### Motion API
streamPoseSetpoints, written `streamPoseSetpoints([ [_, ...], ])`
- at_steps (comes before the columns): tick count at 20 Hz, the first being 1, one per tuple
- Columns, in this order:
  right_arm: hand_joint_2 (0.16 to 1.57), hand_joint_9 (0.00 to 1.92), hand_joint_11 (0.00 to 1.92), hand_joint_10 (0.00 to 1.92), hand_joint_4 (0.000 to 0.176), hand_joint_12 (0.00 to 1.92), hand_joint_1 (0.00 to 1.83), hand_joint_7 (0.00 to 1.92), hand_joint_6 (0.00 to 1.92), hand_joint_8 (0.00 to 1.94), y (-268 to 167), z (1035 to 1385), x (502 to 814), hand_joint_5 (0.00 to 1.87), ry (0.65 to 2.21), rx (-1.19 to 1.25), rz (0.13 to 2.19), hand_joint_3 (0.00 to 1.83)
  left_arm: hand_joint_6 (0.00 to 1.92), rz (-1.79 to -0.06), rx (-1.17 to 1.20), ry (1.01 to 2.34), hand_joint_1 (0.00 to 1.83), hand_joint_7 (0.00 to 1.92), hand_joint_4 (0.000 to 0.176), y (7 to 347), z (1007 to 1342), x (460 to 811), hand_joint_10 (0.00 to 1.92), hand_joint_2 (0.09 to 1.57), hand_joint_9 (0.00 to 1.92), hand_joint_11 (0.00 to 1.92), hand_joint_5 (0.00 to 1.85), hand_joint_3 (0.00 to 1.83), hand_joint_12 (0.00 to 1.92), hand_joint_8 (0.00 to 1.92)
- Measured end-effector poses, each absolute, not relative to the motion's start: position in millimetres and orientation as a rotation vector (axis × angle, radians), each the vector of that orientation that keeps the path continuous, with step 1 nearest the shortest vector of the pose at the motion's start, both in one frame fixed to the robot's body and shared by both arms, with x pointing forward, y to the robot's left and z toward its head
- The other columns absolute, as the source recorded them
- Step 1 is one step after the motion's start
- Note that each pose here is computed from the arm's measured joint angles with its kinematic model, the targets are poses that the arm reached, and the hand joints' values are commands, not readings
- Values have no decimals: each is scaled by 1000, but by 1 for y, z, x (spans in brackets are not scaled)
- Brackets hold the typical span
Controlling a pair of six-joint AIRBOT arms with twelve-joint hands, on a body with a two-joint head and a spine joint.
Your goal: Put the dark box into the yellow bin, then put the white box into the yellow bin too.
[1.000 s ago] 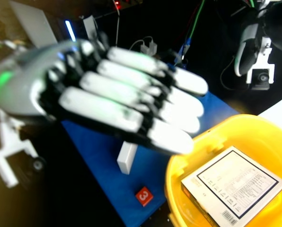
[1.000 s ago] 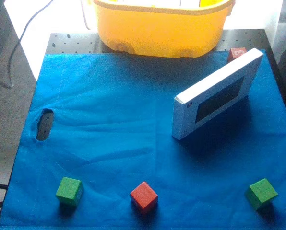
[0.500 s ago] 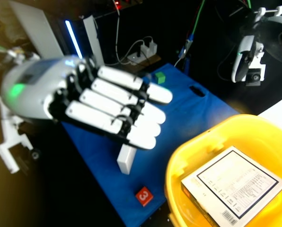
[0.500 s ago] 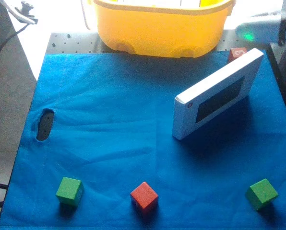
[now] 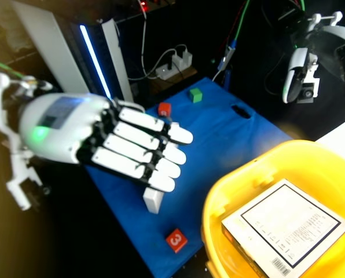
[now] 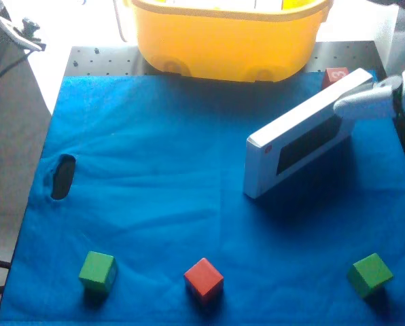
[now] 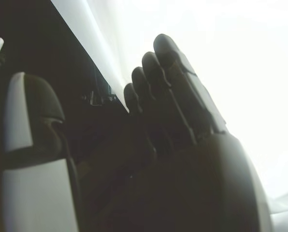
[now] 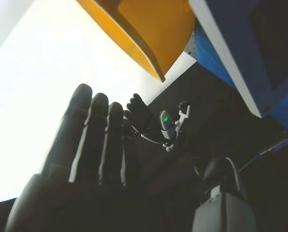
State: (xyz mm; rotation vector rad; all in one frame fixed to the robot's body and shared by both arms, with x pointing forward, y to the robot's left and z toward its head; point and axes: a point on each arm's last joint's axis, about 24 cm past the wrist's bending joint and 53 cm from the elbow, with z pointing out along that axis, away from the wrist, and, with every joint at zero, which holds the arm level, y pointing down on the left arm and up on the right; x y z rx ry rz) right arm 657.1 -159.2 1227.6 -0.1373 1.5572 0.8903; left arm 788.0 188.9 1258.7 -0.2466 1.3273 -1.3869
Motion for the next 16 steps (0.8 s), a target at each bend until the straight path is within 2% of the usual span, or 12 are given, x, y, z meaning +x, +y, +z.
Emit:
streamPoseSetpoints([
  [4, 707, 323, 272, 5, 0, 7, 799, 315, 5, 5, -147, 1214, 659, 177, 1588, -156, 897, 0, 0, -1383, -245, 1326, 1270, 578, 0, 192, 1261, 783, 0, 887, 548, 521, 492, 4, 0, 0],
  [5, 707, 323, 272, 5, 0, 7, 799, 315, 5, 5, -146, 1210, 660, 177, 1601, -163, 893, 0, 0, -1378, -242, 1323, 1270, 578, 0, 194, 1262, 783, 0, 887, 548, 521, 492, 4, 0, 0],
  [6, 674, 321, 257, 3, 0, 1, 880, 325, 17, 7, -143, 1205, 660, 218, 1615, -173, 889, 0, 0, -1375, -239, 1326, 1212, 522, 0, 195, 1263, 781, 0, 881, 496, 454, 449, 1, 0, 0],
  [10, 699, 341, 291, 10, 0, 17, 843, 316, 2, 3, -144, 1189, 658, 197, 1660, -182, 879, 0, 1, -1364, -224, 1317, 1165, 469, 0, 199, 1269, 774, 0, 847, 434, 396, 428, 0, 0, 0],
  [12, 687, 309, 275, 1, 0, 10, 862, 334, 5, 9, -147, 1178, 659, 204, 1692, -167, 878, 0, 11, -1359, -230, 1311, 1216, 475, 0, 203, 1271, 774, 2, 837, 439, 406, 455, 0, 5, 2],
  [13, 677, 291, 258, 0, 0, 3, 857, 325, 2, 2, -149, 1171, 661, 203, 1710, -149, 882, 0, 9, -1359, -228, 1307, 1208, 451, 42, 205, 1272, 771, 0, 818, 432, 382, 461, 0, 0, 0],
  [14, 673, 303, 276, 5, 0, 10, 841, 336, 5, 7, -150, 1170, 662, 211, 1714, -149, 879, 0, 7, -1358, -230, 1303, 1216, 441, 62, 208, 1272, 769, 0, 824, 411, 385, 459, 0, 2, 0],
  [15, 666, 301, 281, 4, 0, 12, 835, 349, 9, 11, -148, 1167, 662, 225, 1718, -149, 881, 0, 1, -1345, -220, 1309, 1209, 437, 69, 211, 1271, 765, 0, 822, 395, 385, 443, 0, 3, 0],
  [16, 666, 301, 281, 4, 0, 12, 835, 349, 9, 11, -147, 1166, 663, 225, 1719, -150, 882, 0, 1, -1340, -221, 1310, 1209, 437, 69, 213, 1270, 763, 0, 822, 395, 385, 443, 0, 3, 0],
])
